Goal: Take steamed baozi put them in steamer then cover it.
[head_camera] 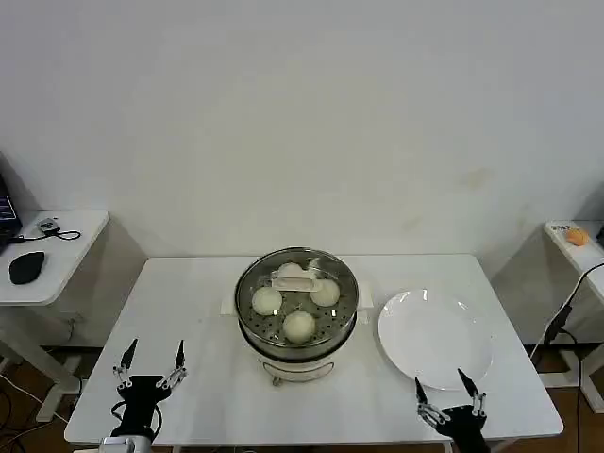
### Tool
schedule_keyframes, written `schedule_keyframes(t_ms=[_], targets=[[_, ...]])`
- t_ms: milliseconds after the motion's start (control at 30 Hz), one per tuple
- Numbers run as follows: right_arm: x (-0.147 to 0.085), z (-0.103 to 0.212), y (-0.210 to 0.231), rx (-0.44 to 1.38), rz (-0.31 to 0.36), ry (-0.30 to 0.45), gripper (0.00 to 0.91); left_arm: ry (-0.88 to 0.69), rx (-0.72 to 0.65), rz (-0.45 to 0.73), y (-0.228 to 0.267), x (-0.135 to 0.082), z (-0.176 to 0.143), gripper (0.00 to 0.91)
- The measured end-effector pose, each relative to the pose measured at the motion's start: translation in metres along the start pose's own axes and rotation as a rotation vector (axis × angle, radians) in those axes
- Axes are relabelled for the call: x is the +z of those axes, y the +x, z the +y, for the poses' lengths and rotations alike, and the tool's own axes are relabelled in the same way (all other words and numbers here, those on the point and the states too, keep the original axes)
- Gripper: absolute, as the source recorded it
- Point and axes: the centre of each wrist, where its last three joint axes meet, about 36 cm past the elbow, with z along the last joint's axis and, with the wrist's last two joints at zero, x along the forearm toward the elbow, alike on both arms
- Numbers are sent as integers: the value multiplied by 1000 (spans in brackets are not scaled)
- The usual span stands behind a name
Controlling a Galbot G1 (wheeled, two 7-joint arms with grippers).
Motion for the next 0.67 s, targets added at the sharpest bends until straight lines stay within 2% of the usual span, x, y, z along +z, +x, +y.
schedule_keyframes(t_ms=[367,667], targets=[[4,14,-2,1,34,-6,907,31,-16,21,10,5,0,907],[6,21,-1,-4,51,19,907,25,13,45,9,1,-1,907]])
